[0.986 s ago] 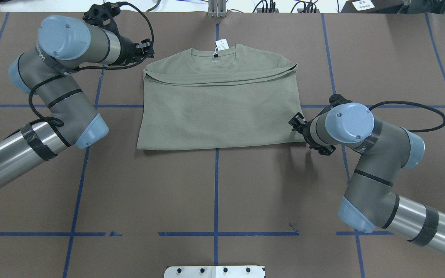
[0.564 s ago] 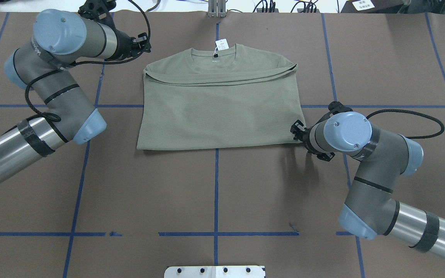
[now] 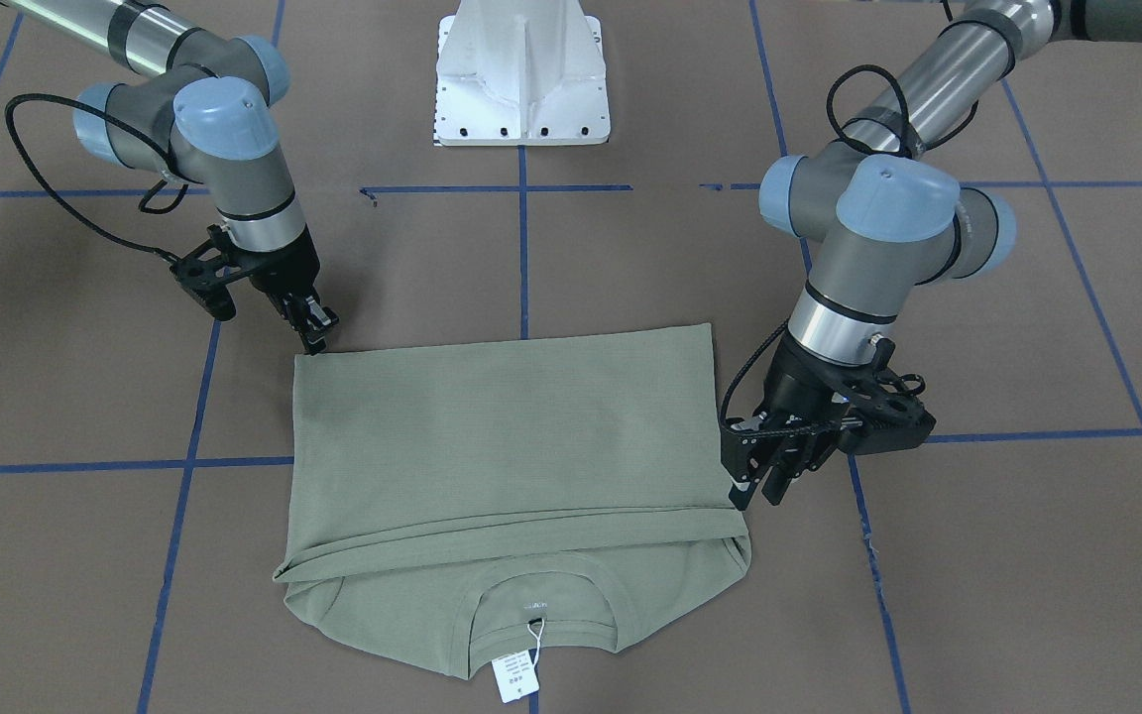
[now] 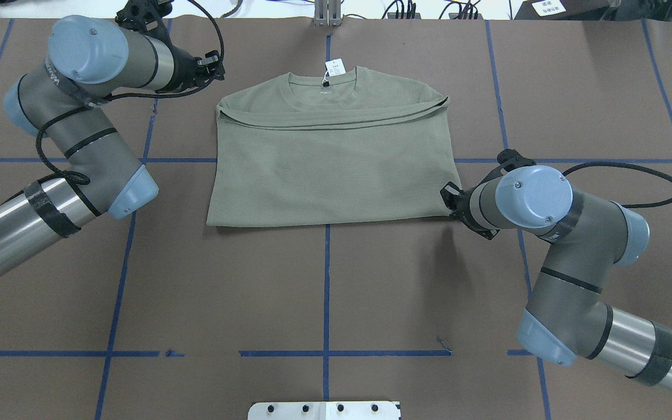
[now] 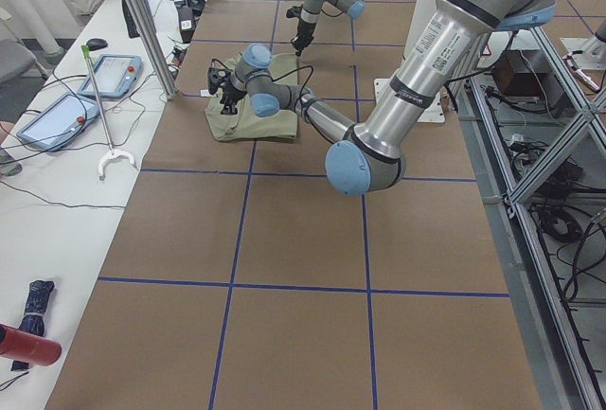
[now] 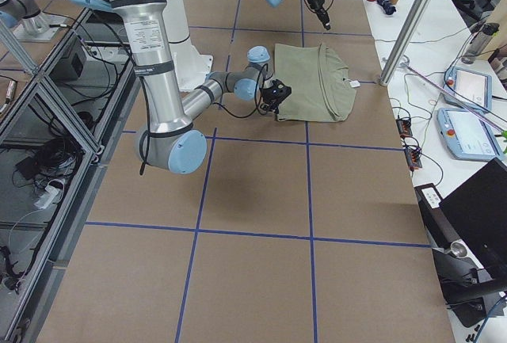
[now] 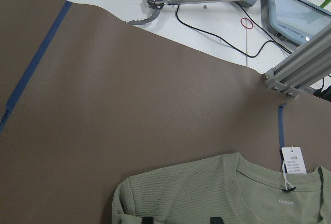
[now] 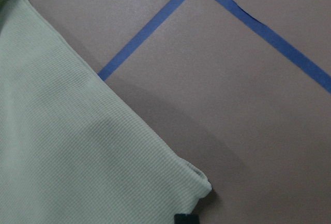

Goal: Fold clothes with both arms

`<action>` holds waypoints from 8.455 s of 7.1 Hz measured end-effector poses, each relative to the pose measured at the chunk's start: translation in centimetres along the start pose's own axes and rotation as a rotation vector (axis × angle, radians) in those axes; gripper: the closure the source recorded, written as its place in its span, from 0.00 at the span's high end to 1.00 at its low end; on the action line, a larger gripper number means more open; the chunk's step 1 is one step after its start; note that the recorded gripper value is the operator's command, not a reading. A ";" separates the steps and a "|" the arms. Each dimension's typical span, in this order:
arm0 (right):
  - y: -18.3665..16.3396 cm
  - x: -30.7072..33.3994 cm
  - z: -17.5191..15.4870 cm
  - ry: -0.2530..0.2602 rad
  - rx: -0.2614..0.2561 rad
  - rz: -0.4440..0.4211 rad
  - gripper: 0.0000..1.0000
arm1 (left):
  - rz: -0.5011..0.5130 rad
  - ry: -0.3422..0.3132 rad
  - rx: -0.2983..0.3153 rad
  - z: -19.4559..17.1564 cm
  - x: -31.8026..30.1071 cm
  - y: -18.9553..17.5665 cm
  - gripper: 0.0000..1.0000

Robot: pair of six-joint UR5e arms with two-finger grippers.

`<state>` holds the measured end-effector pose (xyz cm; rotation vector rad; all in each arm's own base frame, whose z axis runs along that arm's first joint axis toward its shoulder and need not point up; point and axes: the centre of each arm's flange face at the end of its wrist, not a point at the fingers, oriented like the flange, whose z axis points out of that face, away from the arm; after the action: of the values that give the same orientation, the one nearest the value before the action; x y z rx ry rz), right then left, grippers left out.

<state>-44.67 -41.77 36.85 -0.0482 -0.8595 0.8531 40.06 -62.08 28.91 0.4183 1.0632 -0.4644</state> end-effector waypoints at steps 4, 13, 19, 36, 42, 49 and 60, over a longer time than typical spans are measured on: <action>-0.5 0.7 -1.5 0.045 0.031 0.002 0.63 | 0.000 -0.003 -0.005 0.3 -0.5 0.3 0.47; -2.5 -2.1 2.1 0.088 0.058 0.040 0.00 | -0.007 -0.005 -0.008 0.4 -0.5 0.6 0.47; -1.4 0.6 -2.1 0.093 -0.034 0.033 0.00 | -0.017 0.004 -0.012 0.1 -0.2 0.8 0.47; 3.5 3.7 -15.6 0.160 -0.068 -0.094 1.00 | -0.286 0.049 -0.432 -5.5 0.2 24.5 0.60; 2.5 2.8 -14.6 0.163 -0.051 -0.121 1.00 | -0.286 -0.022 -0.419 -2.8 -1.7 25.8 0.48; 2.9 1.9 -14.2 0.159 -0.049 -0.119 1.00 | -0.203 -0.046 -0.300 -1.7 -2.6 22.2 0.00; 5.3 -3.1 -11.5 0.141 -0.057 -0.139 1.00 | -0.073 0.014 0.010 12.8 5.6 -5.9 0.40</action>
<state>-41.33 -36.96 25.21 -0.0963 -0.7459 0.6865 48.42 -74.75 28.68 0.3938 1.0929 -0.5323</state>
